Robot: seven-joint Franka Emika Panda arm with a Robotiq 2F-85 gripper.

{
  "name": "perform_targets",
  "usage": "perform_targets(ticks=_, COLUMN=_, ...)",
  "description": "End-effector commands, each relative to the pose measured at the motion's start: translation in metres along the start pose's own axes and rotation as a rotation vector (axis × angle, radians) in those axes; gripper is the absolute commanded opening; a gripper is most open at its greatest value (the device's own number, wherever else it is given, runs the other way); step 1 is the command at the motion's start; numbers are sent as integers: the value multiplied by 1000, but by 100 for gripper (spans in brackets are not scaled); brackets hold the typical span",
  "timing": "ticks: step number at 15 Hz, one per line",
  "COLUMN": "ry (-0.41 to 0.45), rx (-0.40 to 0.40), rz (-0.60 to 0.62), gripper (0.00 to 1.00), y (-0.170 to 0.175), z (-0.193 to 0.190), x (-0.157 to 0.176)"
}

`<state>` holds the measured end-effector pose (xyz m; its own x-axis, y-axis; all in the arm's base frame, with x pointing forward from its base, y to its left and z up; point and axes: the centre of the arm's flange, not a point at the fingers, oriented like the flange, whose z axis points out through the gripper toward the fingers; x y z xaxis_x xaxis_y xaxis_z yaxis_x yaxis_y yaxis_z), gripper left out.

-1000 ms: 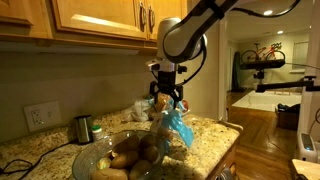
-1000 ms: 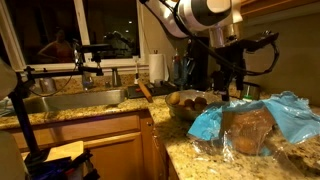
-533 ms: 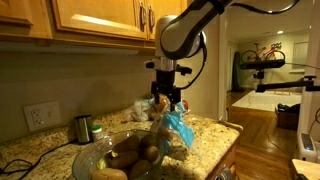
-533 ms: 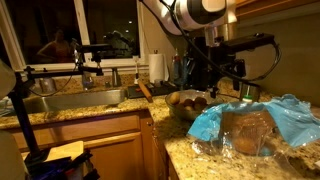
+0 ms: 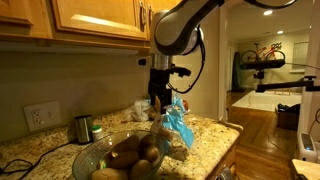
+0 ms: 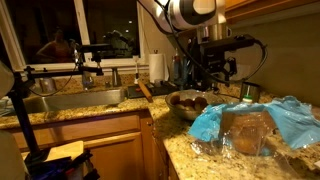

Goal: Remove some potatoes from the plastic and put them into the bowl

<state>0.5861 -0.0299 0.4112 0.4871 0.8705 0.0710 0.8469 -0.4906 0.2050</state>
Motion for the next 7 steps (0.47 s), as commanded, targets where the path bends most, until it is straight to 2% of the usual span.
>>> perform_targets(ticks=1, ry=1, rx=-2, rz=3, gripper=100, y=-1, z=-2, x=1)
perform_targets(ticks=7, ry=2, rx=-3, rz=8, gripper=100, y=-3, z=-4, x=0)
